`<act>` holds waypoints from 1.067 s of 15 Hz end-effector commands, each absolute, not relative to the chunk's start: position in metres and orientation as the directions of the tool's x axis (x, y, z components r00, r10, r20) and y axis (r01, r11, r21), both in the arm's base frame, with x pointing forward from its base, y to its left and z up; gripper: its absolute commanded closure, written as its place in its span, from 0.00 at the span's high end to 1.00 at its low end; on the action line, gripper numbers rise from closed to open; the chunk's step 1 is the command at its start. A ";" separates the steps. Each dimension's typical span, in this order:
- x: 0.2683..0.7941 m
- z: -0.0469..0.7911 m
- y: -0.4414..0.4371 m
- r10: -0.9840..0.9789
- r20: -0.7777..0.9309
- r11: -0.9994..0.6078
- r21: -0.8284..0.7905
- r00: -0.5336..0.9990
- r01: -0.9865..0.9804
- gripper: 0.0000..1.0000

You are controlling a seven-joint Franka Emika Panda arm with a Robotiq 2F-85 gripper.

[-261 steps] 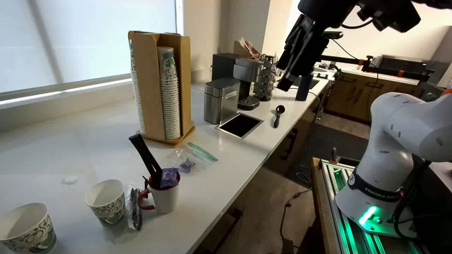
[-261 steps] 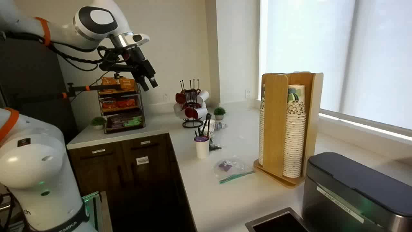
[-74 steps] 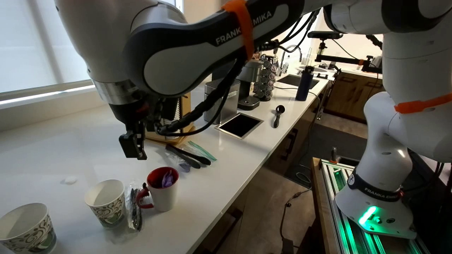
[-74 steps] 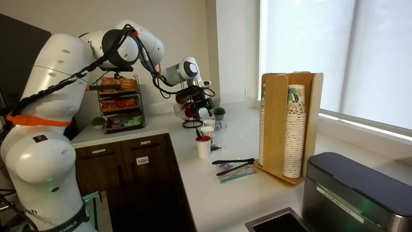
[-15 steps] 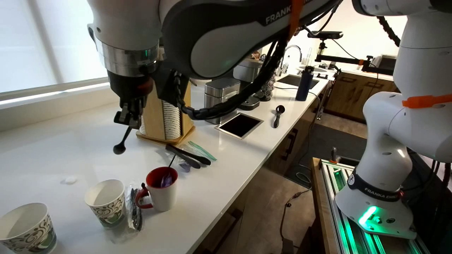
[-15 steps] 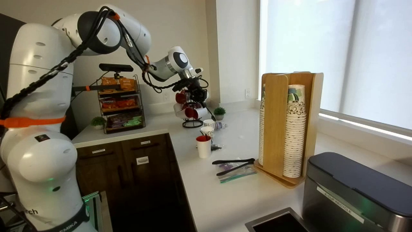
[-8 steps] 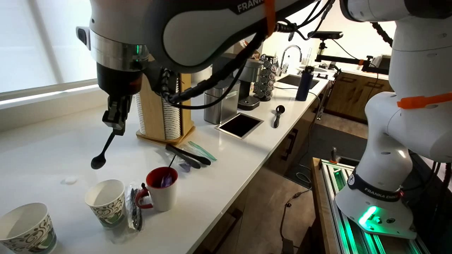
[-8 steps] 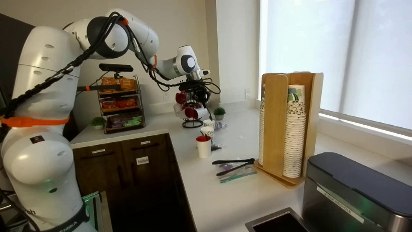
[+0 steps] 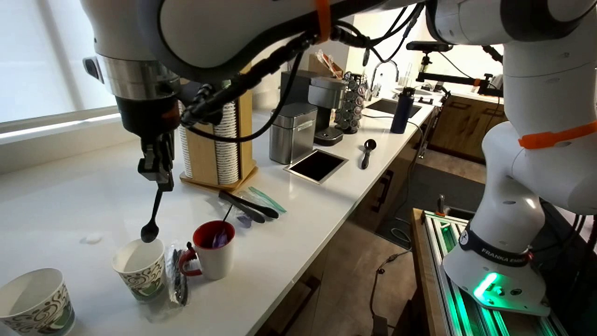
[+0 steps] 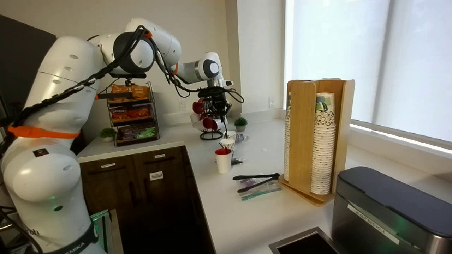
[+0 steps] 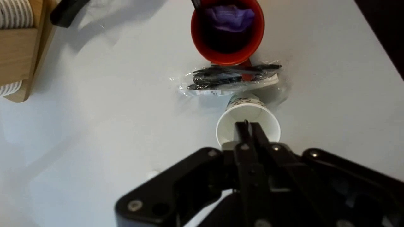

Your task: Remove the tongs from the cup, then put the spoon in the middle cup

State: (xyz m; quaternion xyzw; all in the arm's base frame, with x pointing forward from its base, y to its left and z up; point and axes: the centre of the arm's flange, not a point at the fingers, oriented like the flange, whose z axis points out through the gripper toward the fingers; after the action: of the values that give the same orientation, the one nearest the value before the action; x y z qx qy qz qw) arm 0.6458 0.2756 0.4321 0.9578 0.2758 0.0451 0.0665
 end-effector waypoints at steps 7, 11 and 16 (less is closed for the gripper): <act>0.711 0.410 0.295 0.560 -0.017 -0.823 0.100 0.828 0.559 0.01; 0.718 0.401 0.299 0.589 -0.055 -0.803 0.068 0.806 0.592 0.01; 0.703 0.413 0.304 0.622 -0.078 -0.778 0.048 0.779 0.626 0.53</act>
State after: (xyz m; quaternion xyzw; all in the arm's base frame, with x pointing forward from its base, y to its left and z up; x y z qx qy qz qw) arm 0.6969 0.2930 0.3989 0.9467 0.3184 -0.0186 0.0444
